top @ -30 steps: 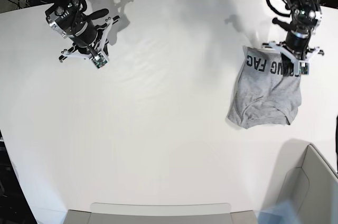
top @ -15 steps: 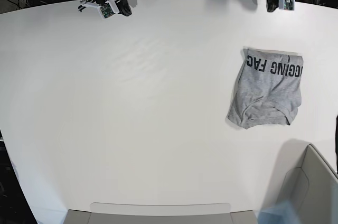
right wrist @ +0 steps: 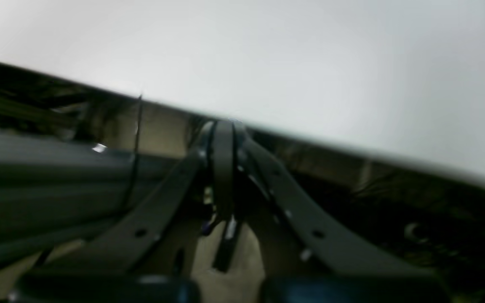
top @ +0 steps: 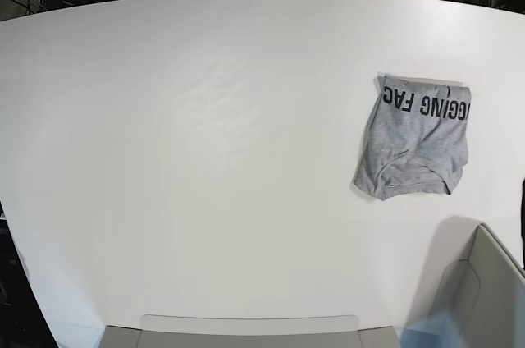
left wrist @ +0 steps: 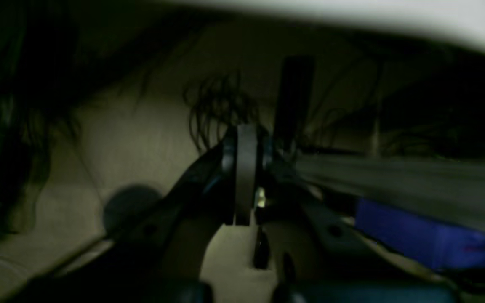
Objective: Fold the T-shirt properly
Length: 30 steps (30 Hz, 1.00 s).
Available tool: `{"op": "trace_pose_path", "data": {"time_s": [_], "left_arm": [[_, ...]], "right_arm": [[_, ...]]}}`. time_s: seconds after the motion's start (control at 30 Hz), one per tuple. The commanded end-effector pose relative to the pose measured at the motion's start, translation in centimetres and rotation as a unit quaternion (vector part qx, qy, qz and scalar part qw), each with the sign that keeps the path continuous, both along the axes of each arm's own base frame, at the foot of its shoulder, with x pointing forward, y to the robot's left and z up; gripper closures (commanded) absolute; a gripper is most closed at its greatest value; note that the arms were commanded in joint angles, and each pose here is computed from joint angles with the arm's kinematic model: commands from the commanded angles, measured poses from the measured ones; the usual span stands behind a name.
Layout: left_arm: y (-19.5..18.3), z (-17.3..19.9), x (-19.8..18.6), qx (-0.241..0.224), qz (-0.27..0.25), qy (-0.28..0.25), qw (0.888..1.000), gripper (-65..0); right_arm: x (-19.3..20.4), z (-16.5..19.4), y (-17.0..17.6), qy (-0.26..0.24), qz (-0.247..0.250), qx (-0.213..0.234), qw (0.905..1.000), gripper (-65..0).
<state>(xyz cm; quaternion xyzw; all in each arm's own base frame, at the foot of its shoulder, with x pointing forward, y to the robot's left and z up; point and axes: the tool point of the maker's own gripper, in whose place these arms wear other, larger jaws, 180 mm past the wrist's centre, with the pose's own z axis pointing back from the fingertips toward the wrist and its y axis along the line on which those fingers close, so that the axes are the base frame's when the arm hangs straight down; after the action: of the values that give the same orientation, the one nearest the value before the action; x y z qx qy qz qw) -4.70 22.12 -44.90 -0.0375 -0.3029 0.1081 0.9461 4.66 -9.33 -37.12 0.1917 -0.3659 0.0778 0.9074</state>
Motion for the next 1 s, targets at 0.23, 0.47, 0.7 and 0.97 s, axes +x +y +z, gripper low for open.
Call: {"op": "trace_pose_path", "data": {"time_s": [0.23,0.47,0.7,0.97], "left_arm": [[-0.5,-4.9,-4.0,-0.018,0.024,0.061,0.998,0.0],[-0.3,-11.1,-5.1,-0.038,0.019,0.134,0.990,0.0],[-0.6,-15.7,-5.1,-0.087,0.058,0.155,0.982,0.0],[0.4,-17.7,-3.3,-0.048,0.031,0.168,0.984,0.0]], "right_arm": [[-4.0,-4.0,-0.1,0.036,-0.067,0.063,0.9951,0.0],[-6.6,-9.7,-0.1,0.083,-0.099,0.076,0.9887,0.0],[-6.5,-17.1,-3.7,0.137,-0.164,0.049,0.9757,0.0],[-7.2,-22.6,-8.9,0.184,-0.234,0.019,0.9544,0.0]]}}
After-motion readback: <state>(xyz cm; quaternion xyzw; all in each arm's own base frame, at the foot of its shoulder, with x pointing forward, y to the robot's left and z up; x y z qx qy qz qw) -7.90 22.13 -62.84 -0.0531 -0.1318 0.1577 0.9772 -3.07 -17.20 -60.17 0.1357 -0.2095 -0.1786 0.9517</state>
